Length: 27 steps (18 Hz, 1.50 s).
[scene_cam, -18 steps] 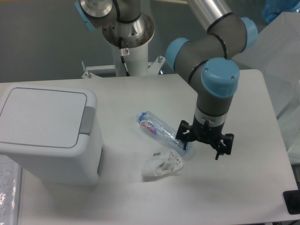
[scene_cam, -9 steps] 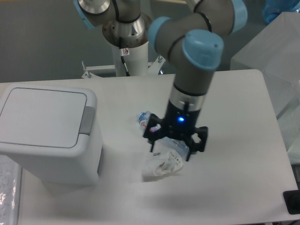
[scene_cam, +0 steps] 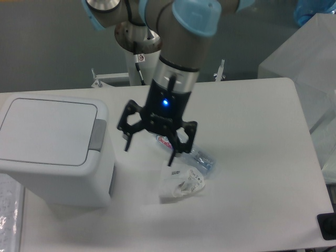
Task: Open the trash can
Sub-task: 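Lower the gripper onto the grey tab of the trash can lid, then press down on the grey tab with the gripper to release the lid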
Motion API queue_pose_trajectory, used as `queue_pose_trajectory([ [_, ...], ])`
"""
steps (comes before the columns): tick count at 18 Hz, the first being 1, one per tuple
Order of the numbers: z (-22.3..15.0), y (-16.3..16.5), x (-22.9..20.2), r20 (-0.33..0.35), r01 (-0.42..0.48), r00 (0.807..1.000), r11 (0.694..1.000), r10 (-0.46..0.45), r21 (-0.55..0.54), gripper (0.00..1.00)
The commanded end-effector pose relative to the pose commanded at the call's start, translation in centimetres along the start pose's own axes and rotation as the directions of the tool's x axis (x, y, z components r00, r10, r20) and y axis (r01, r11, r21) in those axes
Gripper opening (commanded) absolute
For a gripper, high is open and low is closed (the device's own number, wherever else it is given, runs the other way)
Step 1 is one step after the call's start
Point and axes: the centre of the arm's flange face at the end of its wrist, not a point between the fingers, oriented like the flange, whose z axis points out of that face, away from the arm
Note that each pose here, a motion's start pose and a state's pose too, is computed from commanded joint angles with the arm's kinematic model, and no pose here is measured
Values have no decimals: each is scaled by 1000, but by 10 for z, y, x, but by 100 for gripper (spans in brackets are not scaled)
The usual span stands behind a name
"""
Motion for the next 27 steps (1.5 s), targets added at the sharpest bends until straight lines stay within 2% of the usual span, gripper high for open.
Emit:
queue_pose_trajectory([
  [5, -2, 19, 15, -4, -2, 1000, 1000, 2, -5, 100],
  [10, 27, 33, 32, -10, -51, 999, 999, 51, 4, 100],
  [27, 40, 36, 25, -15, -52, 999, 999, 52, -10, 100],
])
